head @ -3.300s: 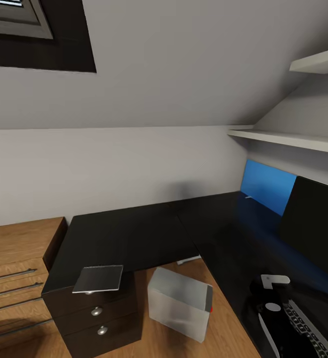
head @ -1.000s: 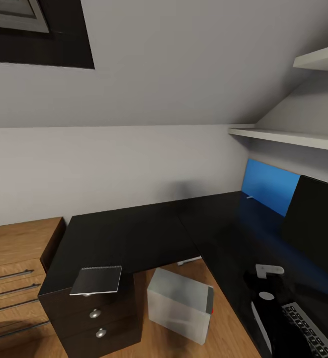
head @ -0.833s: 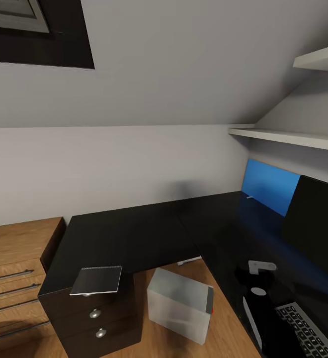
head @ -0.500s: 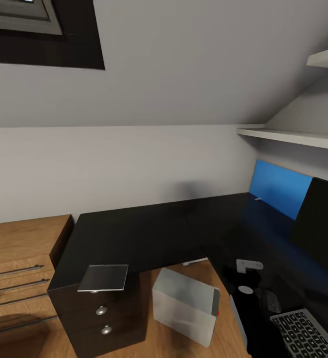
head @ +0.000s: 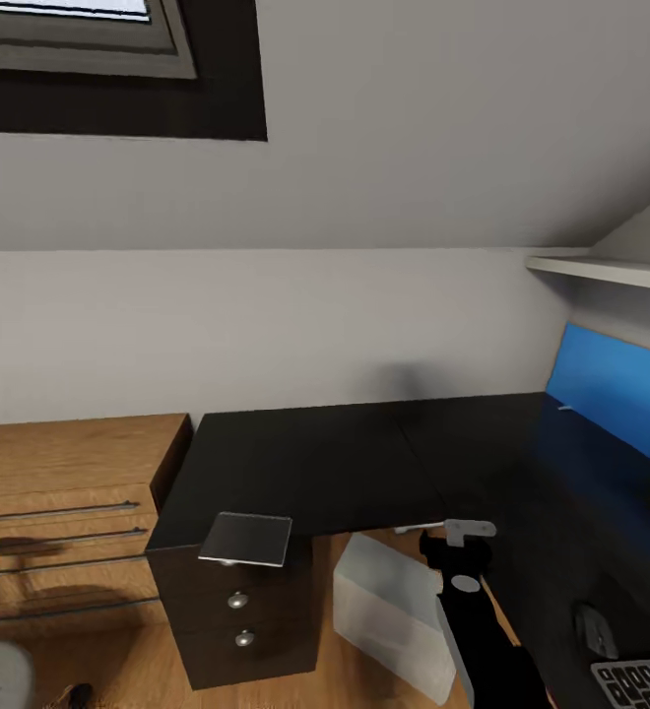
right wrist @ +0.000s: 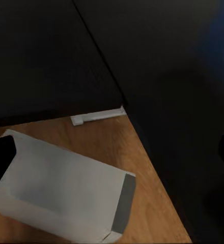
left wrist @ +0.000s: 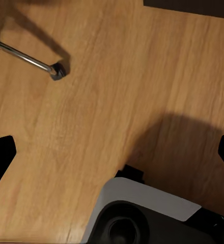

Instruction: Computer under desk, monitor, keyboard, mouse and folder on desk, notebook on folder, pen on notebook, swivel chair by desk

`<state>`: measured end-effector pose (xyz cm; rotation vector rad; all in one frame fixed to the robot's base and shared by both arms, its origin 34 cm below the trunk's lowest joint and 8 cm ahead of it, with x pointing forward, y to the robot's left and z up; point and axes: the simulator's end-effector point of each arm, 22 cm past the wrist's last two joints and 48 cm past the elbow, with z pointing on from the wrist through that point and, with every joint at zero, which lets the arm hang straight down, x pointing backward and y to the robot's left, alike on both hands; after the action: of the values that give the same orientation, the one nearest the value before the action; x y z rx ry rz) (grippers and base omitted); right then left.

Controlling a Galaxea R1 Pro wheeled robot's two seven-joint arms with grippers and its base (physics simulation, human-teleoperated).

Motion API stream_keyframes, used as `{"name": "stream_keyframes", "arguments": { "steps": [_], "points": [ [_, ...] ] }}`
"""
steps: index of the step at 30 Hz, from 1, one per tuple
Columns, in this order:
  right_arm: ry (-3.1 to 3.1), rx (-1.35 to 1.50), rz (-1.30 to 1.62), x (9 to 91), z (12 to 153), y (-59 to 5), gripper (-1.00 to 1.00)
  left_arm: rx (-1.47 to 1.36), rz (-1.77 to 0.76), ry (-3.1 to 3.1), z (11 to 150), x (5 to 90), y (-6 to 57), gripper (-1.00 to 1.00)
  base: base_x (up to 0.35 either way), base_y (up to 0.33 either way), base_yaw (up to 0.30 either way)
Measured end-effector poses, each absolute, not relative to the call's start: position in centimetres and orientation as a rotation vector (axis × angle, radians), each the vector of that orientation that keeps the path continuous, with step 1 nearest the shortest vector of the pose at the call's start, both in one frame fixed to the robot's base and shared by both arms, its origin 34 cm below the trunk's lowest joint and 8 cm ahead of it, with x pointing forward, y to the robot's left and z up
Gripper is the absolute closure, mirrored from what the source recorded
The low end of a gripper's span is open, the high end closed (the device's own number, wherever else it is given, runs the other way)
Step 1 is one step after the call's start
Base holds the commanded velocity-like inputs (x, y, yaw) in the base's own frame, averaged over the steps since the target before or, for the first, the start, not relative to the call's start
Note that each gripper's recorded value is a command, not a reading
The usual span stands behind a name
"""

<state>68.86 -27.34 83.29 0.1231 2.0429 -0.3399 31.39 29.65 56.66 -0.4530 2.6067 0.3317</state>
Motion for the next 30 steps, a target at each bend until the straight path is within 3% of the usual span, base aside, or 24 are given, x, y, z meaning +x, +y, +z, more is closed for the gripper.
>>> {"name": "stream_keyframes", "arguments": {
  "steps": [6,15,30],
  "points": [
    [2.057,0.010,-0.306,67.2,81.8,-23.4,-1.00,-0.446,0.343,2.606,56.7,31.3,30.2,-1.00,0.000,0.000,0.278],
    [2.077,0.011,-0.284,64.6,79.4,-22.9,-1.00,-0.447,0.343,2.606,56.6,31.3,30.1,-1.00,0.000,0.000,0.268],
    [2.162,-0.040,-0.203,56.3,68.0,-20.6,-1.00,-0.498,0.332,2.470,58.0,33.4,30.6,-1.00,0.000,0.000,0.031]
  ]
}}
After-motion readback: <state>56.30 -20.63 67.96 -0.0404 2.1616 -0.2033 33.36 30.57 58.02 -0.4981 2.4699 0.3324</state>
